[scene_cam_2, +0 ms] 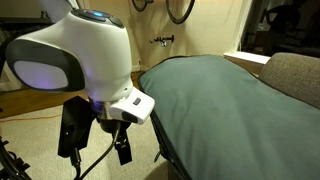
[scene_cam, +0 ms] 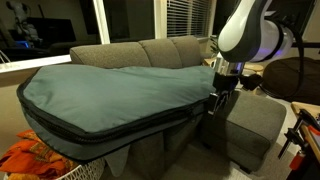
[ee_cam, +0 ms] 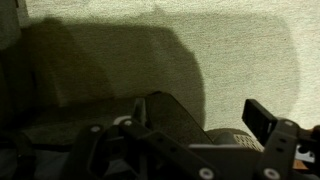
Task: Open the zip
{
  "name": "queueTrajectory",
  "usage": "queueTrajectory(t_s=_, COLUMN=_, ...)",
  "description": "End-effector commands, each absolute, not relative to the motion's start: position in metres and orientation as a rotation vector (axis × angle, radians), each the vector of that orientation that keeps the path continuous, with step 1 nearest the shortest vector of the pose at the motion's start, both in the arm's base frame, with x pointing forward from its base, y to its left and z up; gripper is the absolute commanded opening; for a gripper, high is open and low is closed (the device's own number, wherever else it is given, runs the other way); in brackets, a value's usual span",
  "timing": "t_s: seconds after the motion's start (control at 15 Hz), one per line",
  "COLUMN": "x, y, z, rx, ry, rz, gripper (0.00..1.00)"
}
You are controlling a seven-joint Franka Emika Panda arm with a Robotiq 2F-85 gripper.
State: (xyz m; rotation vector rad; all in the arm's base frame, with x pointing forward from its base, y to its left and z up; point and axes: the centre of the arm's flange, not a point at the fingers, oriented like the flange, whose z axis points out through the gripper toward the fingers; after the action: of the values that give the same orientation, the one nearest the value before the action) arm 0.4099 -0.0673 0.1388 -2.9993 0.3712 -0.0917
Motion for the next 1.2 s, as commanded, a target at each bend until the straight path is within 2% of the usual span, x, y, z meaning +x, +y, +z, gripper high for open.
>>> queueTrajectory(t_s=0.0, x=0.420, y=-0.071, z=0.133, rx=-2.995, ry=0.351, rz=-0.141, gripper=1.00)
queueTrajectory(t_s=0.6, x=0.434, y=-0.070, z=0.136, rx=-2.988, ry=0.364, rz=-0.125, gripper=1.00)
queueTrajectory(t_s=1.13, x=0.471, y=-0.077, z=0.121, rx=-2.975, ry=0.378, rz=-0.117, gripper=1.00)
